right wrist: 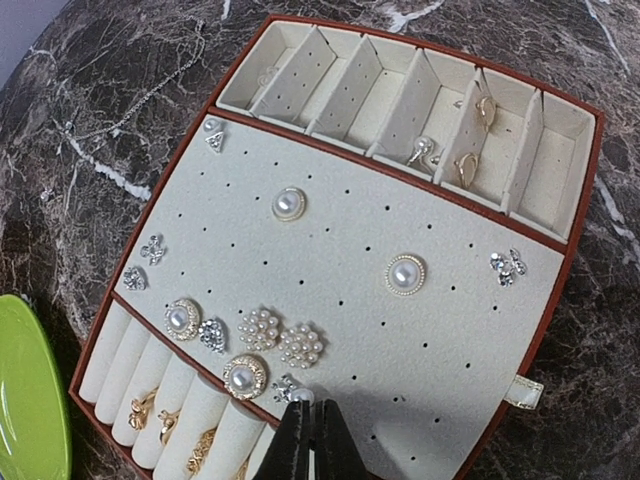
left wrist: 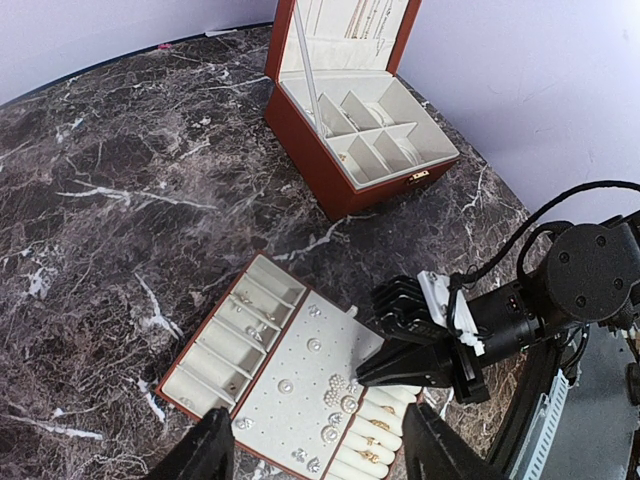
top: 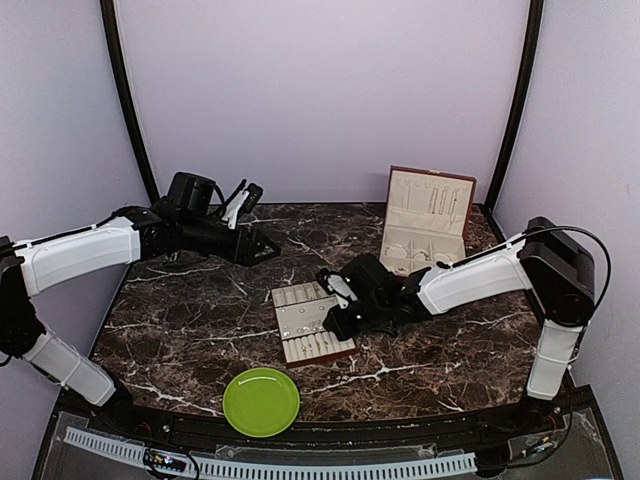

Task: Organize the mixed jewelry
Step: Insert the earring into the earring holder.

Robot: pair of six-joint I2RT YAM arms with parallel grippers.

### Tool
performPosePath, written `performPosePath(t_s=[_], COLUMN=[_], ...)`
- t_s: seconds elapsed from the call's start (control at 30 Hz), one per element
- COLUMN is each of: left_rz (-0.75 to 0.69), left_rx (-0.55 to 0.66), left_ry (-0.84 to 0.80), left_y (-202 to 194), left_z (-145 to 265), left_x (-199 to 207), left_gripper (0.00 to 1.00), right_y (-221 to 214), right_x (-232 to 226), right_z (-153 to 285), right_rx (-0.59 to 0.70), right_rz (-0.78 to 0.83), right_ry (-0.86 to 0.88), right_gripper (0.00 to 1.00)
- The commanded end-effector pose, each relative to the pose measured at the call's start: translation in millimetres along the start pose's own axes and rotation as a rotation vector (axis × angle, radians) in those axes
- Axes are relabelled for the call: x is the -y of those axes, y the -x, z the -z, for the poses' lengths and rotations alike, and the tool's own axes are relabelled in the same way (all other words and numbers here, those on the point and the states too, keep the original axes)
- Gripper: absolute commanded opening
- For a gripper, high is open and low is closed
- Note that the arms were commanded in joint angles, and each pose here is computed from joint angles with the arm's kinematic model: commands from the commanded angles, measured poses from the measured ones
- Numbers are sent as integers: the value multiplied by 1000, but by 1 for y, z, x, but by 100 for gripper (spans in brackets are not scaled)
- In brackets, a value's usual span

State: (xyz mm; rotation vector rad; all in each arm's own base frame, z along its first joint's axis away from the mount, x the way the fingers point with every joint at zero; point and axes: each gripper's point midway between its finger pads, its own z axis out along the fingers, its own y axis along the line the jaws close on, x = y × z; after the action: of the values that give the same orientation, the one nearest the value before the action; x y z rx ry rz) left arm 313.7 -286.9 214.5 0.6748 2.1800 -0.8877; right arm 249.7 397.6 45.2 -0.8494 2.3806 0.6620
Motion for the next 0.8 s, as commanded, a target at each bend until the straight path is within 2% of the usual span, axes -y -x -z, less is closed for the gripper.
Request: performPosePath(t_s=[0.0,0.2,0.4,0.5,0.67,0.77], left_rz=[-17,-41,-94,-65,79,168], left_rx=[24,85,220,244,184,104], left_ry=[-15,42,139,165,273,328], left_y=[5,14,30,24,-29,-77], left_z=[10,23,55,65,69,69], left_x=[8,4,0,-2,-30,-46], left_gripper=[61,61,64,65,64,54], right_y=[13,25,49,57,55,51], right_x=[3,2,1,-1,13,29], right_z=[4,26,65,88,118,135], right_rx=[30,69,223,293,358,396], right_rz=[-4,-10,-42,-64,-90,-116], right_ry=[-23,-36,-35,-21,-47,-60], right_gripper=[8,20,30,33,36,38])
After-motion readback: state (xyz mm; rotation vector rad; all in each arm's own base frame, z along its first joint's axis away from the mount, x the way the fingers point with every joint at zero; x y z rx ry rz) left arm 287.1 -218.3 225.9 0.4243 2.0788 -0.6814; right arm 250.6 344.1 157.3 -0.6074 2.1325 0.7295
